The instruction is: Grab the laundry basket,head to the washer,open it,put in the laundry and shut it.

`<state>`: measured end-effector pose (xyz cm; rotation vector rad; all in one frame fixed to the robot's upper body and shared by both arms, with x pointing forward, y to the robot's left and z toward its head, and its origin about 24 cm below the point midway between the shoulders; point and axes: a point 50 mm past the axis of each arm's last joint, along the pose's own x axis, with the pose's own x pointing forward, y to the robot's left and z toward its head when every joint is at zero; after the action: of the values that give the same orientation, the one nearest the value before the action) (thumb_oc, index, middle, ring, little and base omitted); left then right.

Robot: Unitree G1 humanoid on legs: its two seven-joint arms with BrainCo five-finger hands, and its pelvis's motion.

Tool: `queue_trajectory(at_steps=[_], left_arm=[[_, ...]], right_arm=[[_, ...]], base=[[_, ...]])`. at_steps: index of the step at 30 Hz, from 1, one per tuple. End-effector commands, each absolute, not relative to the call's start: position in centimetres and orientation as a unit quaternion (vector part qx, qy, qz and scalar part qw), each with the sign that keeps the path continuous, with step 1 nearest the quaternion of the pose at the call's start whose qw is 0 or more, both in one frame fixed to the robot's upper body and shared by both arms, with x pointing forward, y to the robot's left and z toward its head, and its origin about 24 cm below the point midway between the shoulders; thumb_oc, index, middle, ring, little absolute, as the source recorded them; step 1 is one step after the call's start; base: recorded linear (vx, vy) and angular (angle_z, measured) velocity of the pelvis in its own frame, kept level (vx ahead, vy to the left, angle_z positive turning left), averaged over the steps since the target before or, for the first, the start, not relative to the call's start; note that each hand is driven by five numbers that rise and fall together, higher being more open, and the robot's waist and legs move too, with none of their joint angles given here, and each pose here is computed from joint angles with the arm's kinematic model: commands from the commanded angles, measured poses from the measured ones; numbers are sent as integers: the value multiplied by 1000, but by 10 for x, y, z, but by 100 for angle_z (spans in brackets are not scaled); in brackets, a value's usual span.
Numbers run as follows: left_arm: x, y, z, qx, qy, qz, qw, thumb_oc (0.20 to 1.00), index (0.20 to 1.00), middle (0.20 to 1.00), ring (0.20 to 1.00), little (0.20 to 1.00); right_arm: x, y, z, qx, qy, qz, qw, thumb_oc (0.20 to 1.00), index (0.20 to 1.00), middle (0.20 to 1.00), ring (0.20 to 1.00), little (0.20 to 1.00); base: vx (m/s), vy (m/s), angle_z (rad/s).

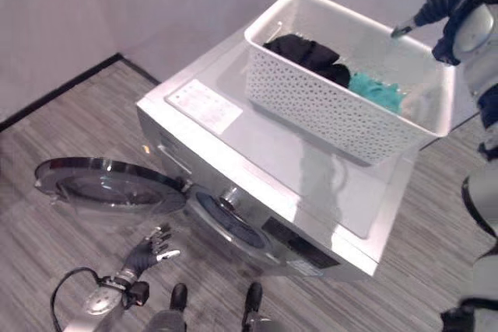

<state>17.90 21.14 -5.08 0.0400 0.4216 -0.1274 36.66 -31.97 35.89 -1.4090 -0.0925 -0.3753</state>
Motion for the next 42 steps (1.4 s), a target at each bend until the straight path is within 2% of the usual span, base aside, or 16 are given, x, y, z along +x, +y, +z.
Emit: queue_trajectory(at_steps=[1,3,5,13,21,25,27,34,37,42], left_arm=[[199,208,-22,29,135,-88,987,1000,1000,1000,1000,1000],[203,206,-20,27,125,-83,988,1000,1000,1000,1000,1000],[204,206,-20,26,124,-82,989,1000,1000,1000,1000,1000],[207,198,-18,24,118,-94,988,1000,1000,1000,1000,1000],[211,194,-14,31,106,-109,988,1000,1000,1000,1000,1000],[211,194,-15,35,110,-114,987,1000,1000,1000,1000,1000],[210,192,-16,34,108,-119,986,1000,1000,1000,1000,1000],[210,191,-16,37,98,-120,987,1000,1000,1000,1000,1000],[211,191,-14,40,95,-121,987,1000,1000,1000,1000,1000],[211,191,-14,33,93,-118,988,1000,1000,1000,1000,1000]], right_arm=[[349,-322,406,-610,-98,-227,753,1000,1000,1000,1000,1000],[356,-316,393,-598,-94,-201,770,1000,1000,1000,1000,1000],[358,-314,391,-601,-93,-193,770,1000,1000,1000,1000,1000],[365,-265,376,-623,-129,-51,769,1000,1000,1000,1000,1000],[375,-262,337,-609,-62,21,790,1000,1000,1000,1000,1000],[376,-251,316,-611,-36,84,786,1000,1000,1000,1000,1000],[369,-233,288,-599,-11,183,779,1000,1000,1000,1000,1000],[332,-194,231,-507,45,398,763,1000,1000,1000,1000,1000],[322,-184,230,-501,45,430,749,1000,1000,1000,1000,1000],[335,-197,251,-555,12,358,750,1000,1000,1000,1000,1000]], base=[[-4,-33,10],[-12,-39,5],[0,0,0],[2,-7,-7],[-1,0,-1],[0,0,0],[0,0,0],[1,-5,3],[11,10,-6],[5,8,-1]])
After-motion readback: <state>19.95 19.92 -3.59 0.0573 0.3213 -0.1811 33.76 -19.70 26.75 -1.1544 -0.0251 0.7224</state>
